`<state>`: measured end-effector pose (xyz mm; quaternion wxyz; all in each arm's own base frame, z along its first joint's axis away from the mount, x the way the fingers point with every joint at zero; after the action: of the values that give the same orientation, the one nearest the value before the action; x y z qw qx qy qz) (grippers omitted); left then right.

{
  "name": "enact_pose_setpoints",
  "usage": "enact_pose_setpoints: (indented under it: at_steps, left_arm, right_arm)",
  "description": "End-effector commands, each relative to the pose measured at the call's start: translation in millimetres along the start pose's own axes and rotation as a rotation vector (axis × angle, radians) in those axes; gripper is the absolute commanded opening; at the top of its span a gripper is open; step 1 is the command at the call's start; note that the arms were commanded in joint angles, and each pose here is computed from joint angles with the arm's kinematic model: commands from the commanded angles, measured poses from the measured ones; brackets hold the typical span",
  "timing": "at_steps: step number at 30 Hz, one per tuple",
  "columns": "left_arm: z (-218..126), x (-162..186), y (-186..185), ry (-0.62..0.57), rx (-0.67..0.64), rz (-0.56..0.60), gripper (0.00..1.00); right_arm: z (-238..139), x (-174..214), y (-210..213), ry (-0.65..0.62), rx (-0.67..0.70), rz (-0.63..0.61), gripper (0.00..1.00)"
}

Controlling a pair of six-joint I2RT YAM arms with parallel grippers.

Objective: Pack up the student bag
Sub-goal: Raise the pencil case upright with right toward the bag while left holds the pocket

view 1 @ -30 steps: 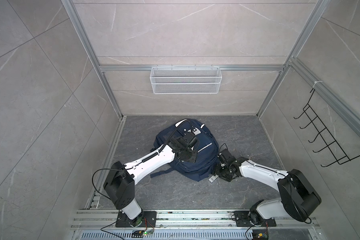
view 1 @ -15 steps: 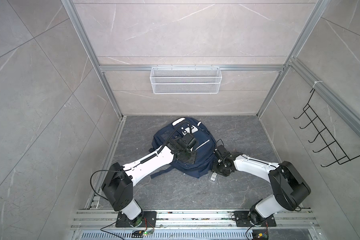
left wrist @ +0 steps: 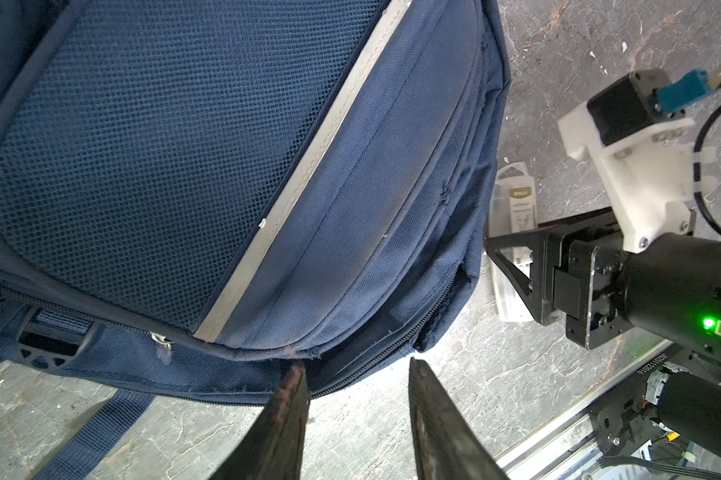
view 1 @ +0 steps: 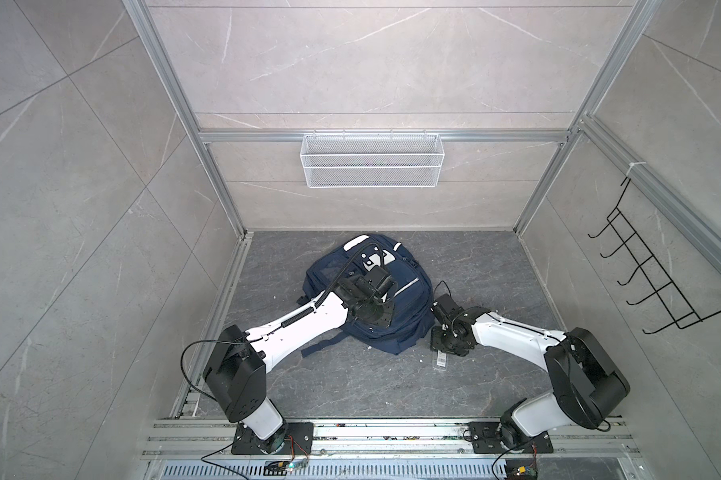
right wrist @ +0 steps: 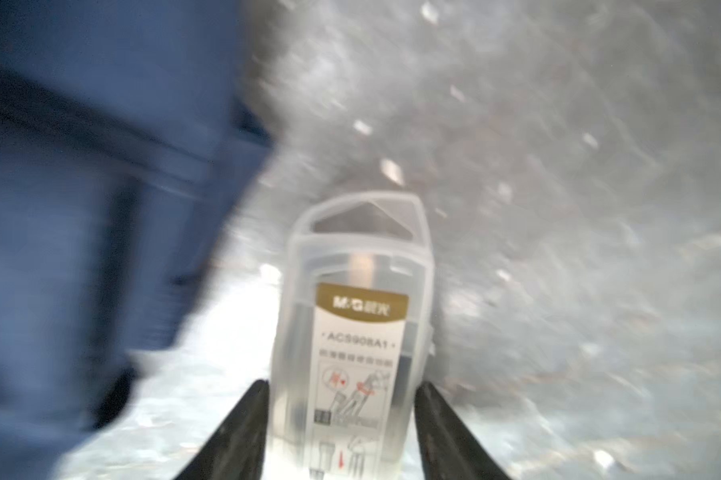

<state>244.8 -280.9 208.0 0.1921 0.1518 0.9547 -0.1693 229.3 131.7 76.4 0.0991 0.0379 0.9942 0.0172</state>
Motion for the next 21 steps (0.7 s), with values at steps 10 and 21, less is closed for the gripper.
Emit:
enact_pose_setpoints:
  at_steps: [10,21]
  left_arm:
    - [-11,-7,-7,-0.03,0.038,0.002,0.43]
    - [-8,-6,-7,-0.028,0.037,0.001,0.43]
  right_arm:
    - [5,13,1,0.049,0.115,-0.077,0.53]
    - [-34,3,6,-0.089,0.006,-0.073,0.36]
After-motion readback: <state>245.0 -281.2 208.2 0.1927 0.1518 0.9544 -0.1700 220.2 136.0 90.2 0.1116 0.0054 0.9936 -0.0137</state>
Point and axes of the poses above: each gripper's point midway between its finger pads, its own z axis out along the fingers, its own y axis along the line the jaws close on, x = y × z, the point moved 6 cm from there along -z, back along the fingers, and after that the axes turned 4 degrees about -z, right-handed, at the moved point
